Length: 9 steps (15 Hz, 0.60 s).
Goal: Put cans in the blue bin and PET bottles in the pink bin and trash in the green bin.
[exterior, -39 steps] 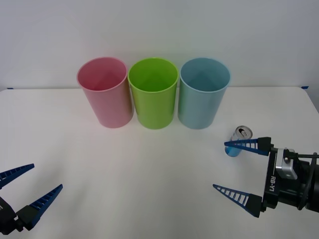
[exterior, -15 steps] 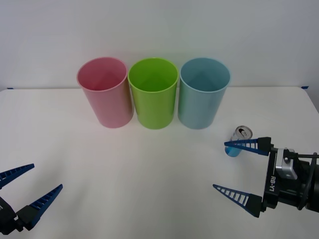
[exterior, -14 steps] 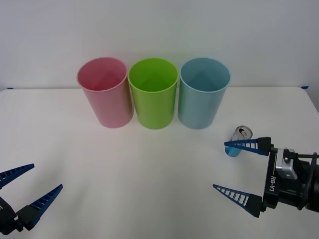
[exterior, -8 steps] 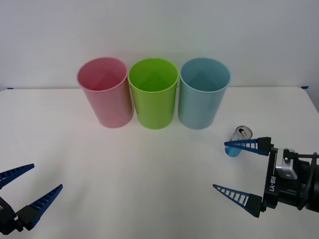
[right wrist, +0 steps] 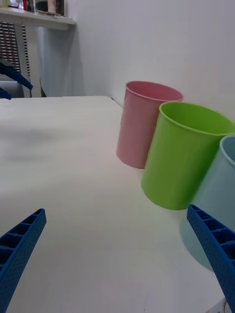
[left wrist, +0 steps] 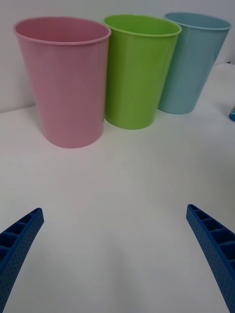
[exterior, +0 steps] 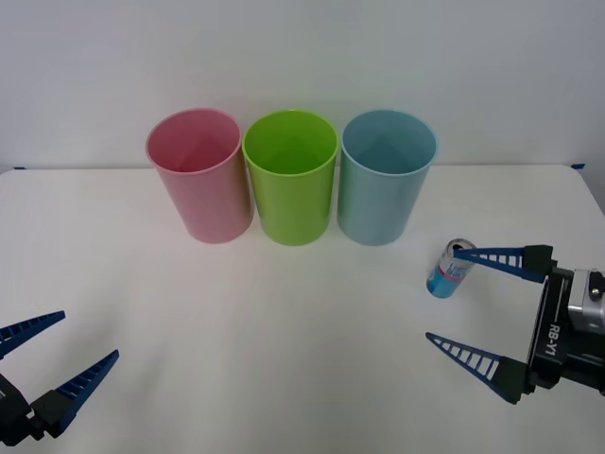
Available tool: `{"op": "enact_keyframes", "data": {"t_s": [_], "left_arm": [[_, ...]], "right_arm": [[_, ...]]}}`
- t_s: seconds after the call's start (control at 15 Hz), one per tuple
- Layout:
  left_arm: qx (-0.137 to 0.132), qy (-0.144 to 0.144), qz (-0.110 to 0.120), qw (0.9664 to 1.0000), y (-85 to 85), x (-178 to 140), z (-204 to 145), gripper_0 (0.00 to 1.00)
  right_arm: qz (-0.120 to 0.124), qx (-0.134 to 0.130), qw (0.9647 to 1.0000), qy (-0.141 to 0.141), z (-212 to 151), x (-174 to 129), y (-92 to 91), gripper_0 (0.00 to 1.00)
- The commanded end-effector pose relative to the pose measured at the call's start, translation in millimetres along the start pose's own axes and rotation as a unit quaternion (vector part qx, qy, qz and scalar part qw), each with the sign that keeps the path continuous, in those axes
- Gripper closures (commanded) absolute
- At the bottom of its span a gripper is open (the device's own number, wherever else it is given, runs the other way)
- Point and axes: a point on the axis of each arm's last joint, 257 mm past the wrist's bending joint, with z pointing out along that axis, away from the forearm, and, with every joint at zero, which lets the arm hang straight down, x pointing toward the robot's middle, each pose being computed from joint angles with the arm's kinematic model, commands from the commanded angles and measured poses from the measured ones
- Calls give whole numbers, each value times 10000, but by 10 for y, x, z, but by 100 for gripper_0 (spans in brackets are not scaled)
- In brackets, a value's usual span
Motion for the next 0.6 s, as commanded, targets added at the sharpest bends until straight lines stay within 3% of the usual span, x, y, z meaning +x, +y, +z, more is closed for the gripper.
{"op": "enact_keyframes", "data": {"t_s": [0.07,0.4,0.6], "left_arm": [[0,0,0,10000,0,-1,0,0],[0,0,0,10000,0,-1,0,0],[0,0,0,10000,0,-1,0,0]], "right_arm": [[283,211,9994,-59,-181,55,-47,0],[752,648,9951,20,-498,261,-25,0],[1017,1104,9886,99,-673,427,-80,0]]}}
